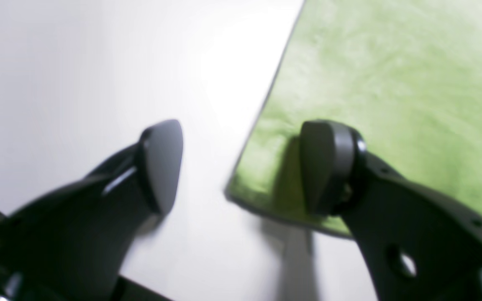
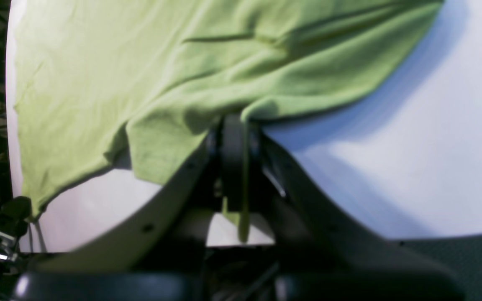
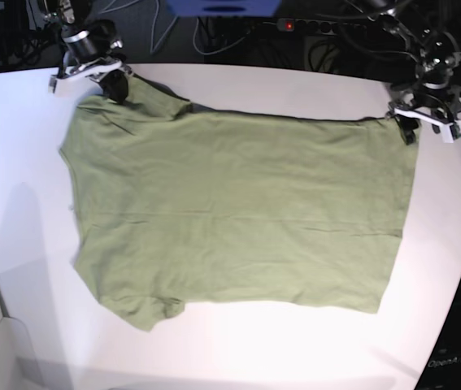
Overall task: Fold the T-shirt properly
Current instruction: 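Lower both grippers onto the shirt's shoulder corners and grasp them, then lift the shoulder edge and fold it over toward the hem with both grippers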
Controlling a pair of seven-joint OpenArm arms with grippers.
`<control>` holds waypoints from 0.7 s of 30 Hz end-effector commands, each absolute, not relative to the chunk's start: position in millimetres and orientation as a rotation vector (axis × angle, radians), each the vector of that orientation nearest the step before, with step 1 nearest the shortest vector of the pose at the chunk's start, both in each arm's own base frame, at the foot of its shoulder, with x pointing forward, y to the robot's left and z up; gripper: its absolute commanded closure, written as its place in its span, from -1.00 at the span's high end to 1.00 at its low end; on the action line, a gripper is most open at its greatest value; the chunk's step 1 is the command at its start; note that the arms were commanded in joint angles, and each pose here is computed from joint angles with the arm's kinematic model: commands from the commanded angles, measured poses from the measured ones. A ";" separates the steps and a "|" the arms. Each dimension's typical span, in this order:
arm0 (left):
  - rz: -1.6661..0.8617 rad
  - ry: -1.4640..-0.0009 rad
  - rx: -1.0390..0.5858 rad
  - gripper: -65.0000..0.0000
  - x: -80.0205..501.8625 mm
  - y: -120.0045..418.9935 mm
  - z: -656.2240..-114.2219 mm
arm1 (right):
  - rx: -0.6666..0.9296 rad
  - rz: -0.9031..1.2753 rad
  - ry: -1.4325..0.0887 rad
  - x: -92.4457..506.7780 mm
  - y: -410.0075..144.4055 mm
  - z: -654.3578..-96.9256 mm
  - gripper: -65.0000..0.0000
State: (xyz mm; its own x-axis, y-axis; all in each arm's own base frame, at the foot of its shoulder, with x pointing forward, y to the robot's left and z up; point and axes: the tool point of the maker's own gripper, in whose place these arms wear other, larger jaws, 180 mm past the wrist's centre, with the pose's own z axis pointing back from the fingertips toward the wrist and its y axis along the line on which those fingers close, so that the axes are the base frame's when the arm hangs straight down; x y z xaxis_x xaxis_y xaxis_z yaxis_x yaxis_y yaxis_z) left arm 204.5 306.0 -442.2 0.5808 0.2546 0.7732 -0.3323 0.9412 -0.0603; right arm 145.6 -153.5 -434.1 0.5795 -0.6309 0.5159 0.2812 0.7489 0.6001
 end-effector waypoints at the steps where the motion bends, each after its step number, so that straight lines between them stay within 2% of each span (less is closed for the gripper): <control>1: 0.305 -0.799 0.066 0.29 196.3 292.1 -456.5 | 0.497 -0.561 -0.810 150.8 -156.2 -427.4 -1.00; 4: 0.303 -0.792 0.056 0.17 194.4 286.4 -459.1 | 0.498 -0.561 -0.813 152.1 -156.2 -427.0 -1.00; 8: 0.301 -0.772 0.055 -0.30 185.5 284.3 -463.3 | 0.499 -0.562 -0.813 152.1 -155.8 -427.0 -1.00; 10: 0.301 -0.769 0.055 -0.45 184.6 284.3 -463.7 | 0.499 -0.562 -0.813 152.1 -155.8 -427.0 -1.00; 14: 0.300 -0.752 0.059 -0.53 176.8 284.9 -466.6 | 0.499 -0.562 -0.814 152.8 -155.8 -426.8 -1.00; 18: 0.299 -0.747 0.061 -0.76 174.1 285.1 -467.2 | 0.499 -0.562 -0.814 152.8 -155.8 -426.8 -1.00; 21: 0.299 -0.748 0.061 -0.85 175.4 285.1 -466.8 | 0.499 -0.560 -0.816 153.4 -156.2 -426.5 -0.99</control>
State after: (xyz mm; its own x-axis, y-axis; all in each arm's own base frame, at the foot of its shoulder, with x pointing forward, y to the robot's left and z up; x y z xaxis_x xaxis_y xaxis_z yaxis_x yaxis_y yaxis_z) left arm 195.8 295.4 -444.9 0.5838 0.2477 0.7732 -0.3080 0.9487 -0.0714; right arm 149.9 -153.3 -432.8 0.5758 -0.6302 0.5208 0.2750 0.7492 0.6026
